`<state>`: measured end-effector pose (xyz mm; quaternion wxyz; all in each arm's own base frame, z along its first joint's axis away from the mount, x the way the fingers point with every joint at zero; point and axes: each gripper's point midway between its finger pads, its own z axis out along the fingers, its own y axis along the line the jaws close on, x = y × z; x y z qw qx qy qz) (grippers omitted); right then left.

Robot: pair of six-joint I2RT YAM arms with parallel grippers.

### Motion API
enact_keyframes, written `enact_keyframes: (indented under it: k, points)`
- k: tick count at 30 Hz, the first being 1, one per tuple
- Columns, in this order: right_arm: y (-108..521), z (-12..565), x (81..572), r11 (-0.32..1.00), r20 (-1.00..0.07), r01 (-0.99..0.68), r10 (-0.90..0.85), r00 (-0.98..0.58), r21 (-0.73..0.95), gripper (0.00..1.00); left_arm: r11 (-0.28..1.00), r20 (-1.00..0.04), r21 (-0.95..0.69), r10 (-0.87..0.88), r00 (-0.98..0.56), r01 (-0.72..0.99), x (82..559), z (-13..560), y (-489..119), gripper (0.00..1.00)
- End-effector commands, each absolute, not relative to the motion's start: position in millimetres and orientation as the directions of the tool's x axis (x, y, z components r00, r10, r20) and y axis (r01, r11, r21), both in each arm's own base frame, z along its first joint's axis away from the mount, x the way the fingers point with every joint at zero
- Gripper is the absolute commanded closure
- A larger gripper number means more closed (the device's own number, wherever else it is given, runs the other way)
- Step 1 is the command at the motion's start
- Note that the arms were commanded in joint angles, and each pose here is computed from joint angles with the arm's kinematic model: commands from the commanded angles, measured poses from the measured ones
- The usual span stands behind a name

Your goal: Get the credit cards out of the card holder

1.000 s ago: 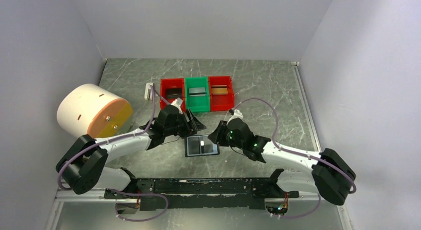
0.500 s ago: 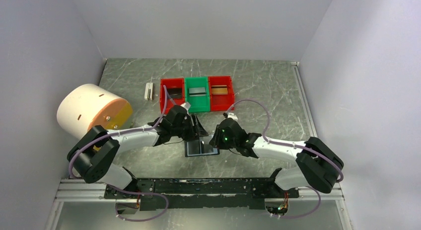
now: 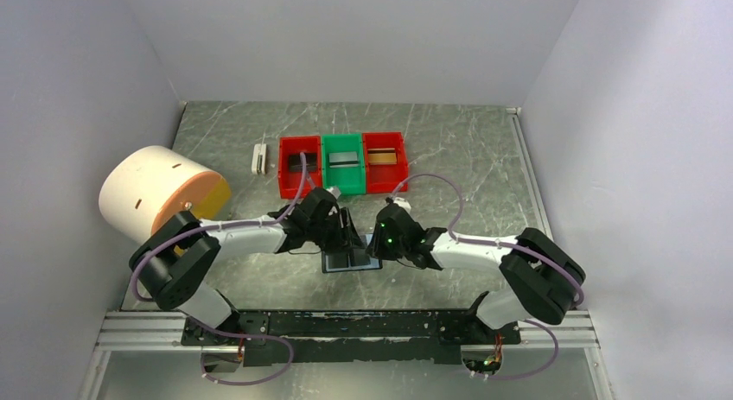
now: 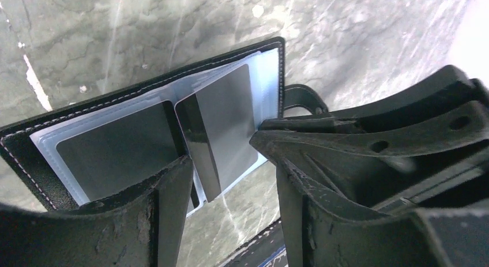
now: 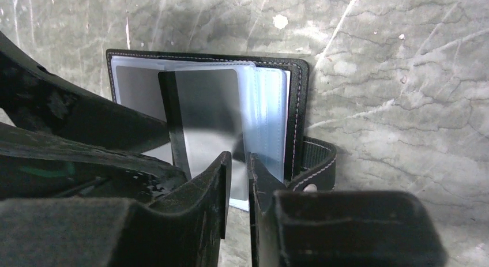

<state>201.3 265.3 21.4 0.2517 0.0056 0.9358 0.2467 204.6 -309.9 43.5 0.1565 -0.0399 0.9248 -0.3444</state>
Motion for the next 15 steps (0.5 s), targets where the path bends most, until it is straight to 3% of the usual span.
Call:
enact_keyframes:
  k: [1,9,15]
  points:
    - [247.6,-1.2,195.6,0.918,-0.427,-0.047,0.138,-0.894,0.394,0.80,0.791,-0.260,-0.611,-0.155,-0.953,0.038,201.7,38.8,-311.9,0.40]
    - [240.9,-7.8,191.7,0.922,-0.405,-0.001,0.169,-0.899,0.387,0.82,0.821,-0.268,-0.570,-0.159,-0.950,0.023,201.2,32.1,-308.5,0.40]
    - [239.9,-9.1,191.5,0.924,-0.399,0.007,0.172,-0.901,0.382,0.83,0.807,-0.272,-0.591,-0.192,-0.943,0.006,199.6,32.1,-309.3,0.58]
